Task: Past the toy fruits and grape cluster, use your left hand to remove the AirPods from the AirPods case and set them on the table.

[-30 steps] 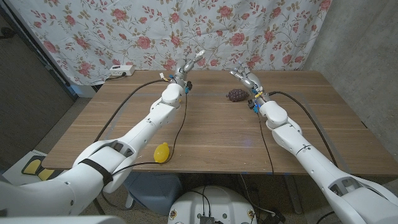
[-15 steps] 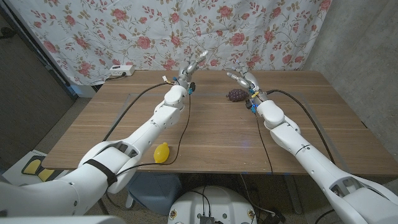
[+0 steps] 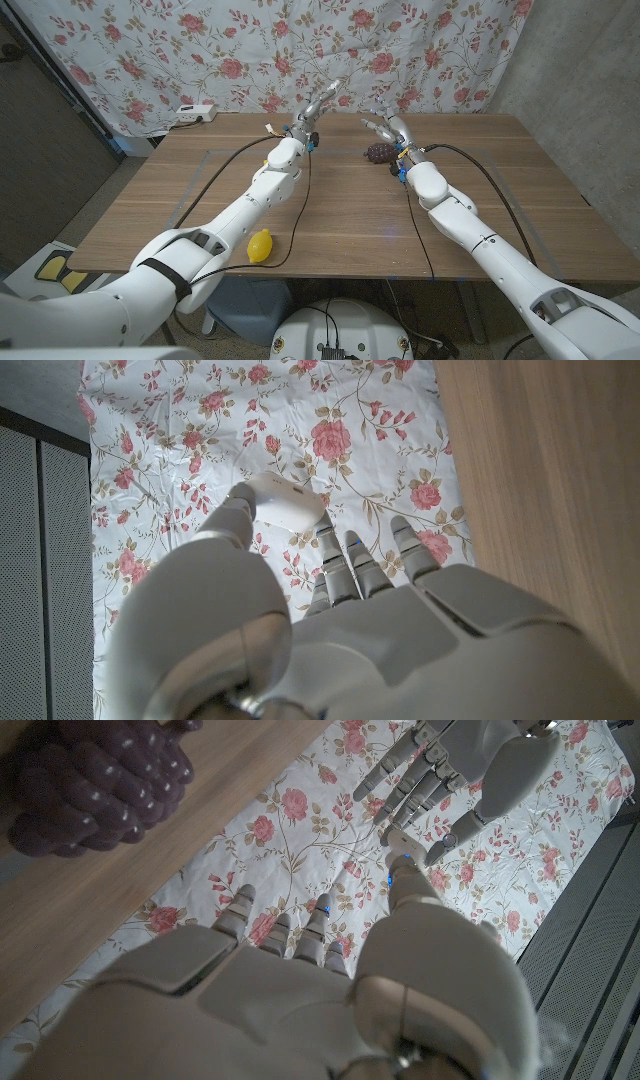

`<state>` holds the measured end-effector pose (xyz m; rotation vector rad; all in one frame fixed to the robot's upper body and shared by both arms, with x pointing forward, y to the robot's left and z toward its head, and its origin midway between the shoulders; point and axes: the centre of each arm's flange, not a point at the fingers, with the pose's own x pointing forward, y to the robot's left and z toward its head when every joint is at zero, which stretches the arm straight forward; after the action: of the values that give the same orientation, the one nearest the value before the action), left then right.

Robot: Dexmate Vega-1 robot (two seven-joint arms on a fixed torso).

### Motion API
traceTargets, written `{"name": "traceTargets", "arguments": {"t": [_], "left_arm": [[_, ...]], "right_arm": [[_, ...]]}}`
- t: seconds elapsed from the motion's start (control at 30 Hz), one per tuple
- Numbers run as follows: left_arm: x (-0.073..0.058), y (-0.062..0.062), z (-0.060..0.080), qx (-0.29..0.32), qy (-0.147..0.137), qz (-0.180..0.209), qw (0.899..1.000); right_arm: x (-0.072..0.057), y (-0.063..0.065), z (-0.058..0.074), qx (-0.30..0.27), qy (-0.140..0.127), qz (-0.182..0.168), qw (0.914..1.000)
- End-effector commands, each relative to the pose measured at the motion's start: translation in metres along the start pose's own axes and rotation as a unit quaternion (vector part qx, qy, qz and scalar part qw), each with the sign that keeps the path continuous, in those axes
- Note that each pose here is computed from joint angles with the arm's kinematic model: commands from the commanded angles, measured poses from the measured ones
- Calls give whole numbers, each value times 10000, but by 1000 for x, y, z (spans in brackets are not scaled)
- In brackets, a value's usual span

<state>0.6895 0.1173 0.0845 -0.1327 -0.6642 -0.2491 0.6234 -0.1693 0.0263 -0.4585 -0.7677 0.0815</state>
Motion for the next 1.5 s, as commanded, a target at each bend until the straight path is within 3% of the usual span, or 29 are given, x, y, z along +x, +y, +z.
{"name": "traceTargets", "arguments": {"t": [0.03, 0.33, 0.77, 0.83, 0.93, 1.5], "left_arm": [[-6, -14, -4, -434, 0, 127, 9990], [-4, -23, -7, -703, 77, -90, 9975], [-5, -38, -13, -1157, 130, -186, 9930], [-8, -43, -15, -1433, 227, -34, 9894], [-6, -42, -15, -1180, 154, -101, 9928], [-12, -59, -25, -1321, 288, -160, 9907]], "right_arm": [[1, 13, 11, -330, -26, -280, 9991], [1, 22, 13, -429, -80, -599, 9973], [3, 23, 13, -692, -74, -752, 9947], [3, 24, 16, -969, -101, -798, 9920], [3, 24, 20, -1158, -43, -880, 9894], [4, 26, 33, -1869, 178, -1148, 9755]]}}
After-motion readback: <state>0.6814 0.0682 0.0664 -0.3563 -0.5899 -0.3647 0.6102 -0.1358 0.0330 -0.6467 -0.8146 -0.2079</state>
